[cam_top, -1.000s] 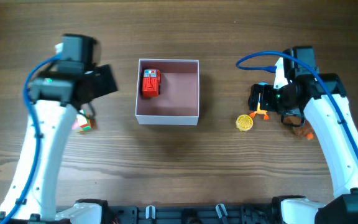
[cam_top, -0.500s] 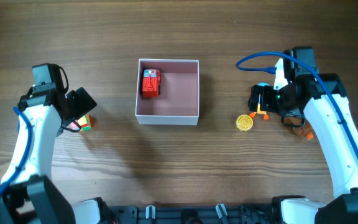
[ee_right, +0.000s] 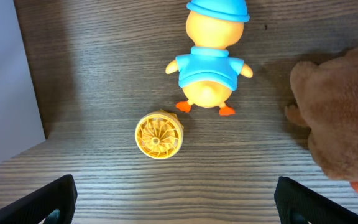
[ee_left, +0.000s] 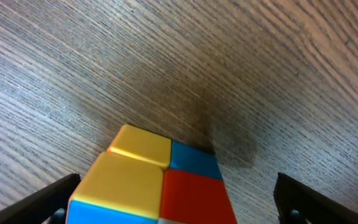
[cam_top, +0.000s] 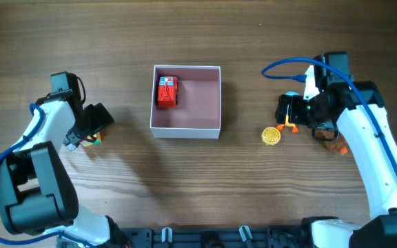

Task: Pack container
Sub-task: 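Move left gripper to the colour cube and grasp it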

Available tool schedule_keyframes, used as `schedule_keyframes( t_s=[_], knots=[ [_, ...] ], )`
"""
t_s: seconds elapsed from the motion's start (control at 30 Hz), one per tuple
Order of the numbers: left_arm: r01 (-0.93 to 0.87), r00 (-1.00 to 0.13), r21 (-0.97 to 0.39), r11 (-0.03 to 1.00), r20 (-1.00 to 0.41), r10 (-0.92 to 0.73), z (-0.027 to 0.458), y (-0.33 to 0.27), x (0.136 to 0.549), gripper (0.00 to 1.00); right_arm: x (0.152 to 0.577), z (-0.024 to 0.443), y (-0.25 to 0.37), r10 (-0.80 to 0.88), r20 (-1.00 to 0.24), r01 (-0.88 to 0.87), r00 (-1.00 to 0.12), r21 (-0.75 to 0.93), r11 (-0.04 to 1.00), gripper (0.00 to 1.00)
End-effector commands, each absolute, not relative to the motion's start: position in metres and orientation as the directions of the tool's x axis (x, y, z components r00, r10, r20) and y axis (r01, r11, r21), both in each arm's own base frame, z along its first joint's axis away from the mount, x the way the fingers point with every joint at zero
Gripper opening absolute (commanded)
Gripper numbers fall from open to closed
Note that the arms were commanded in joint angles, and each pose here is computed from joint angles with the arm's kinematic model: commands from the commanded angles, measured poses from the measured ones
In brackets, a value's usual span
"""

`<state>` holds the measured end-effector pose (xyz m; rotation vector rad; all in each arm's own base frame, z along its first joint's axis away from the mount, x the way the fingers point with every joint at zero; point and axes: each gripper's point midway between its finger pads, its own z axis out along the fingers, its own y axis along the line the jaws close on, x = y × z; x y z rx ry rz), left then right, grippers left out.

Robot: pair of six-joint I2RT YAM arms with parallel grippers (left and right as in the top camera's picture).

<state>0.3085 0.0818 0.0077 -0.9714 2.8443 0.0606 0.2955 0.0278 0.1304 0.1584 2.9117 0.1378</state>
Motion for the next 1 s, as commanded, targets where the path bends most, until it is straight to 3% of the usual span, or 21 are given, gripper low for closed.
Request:
schedule_keyframes(
  t_s=[0.0,0.07,0.3,0.37,0.53,0.67,0.8,0.97],
  knots=[
    [-0.604,-0.791,-0.006,0.797,-0.125,-0.6,0.003,0.081,0.305,0.86,0.301,0.137,0.023,0.108,-0.238,0.09,-0.965,0.085,0.992,1.0],
    [-0.604,-0.791,-0.006,0.797,-0.124,-0.6,0.003,0.081,0.305,0.73,0.3,0.137,0.023,0.108,-0.238,0.09,-0.965,0.085,0.992,1.0],
    [-0.603,-0.792,-0.003,0.797,-0.118,-0.6,0.003,0.08,0.303,0.54,0.301,0.137,0.023,0.108,-0.238,0.09,-0.965,0.085,0.992,1.0],
    [-0.603,-0.792,-0.006,0.798,-0.117,-0.6,0.003,0.08,0.304,0.42,0.301,0.137,0.023,0.107,-0.239,0.089,-0.965,0.085,0.992,1.0],
    [-0.603,-0.792,-0.007,0.798,-0.118,-0.599,0.003,0.079,0.304,0.32,0.301,0.137,0.023,0.108,-0.24,0.09,-0.965,0.085,0.992,1.0],
    [-0.599,-0.794,-0.009,0.801,-0.121,-0.596,0.007,0.078,0.306,0.12,0.303,0.137,0.023,0.111,-0.246,0.093,-0.963,0.087,0.992,1.0],
    [-0.56,-0.811,-0.034,0.828,-0.18,-0.556,0.045,0.067,0.325,0.04,0.306,0.138,0.024,0.127,-0.257,0.106,-0.958,0.093,0.99,1.0],
    [-0.385,-0.837,-0.111,0.916,-0.375,-0.397,0.148,0.017,0.36,0.04,0.308,0.139,0.024,0.137,-0.265,0.115,-0.954,0.097,0.989,1.0]
  ],
)
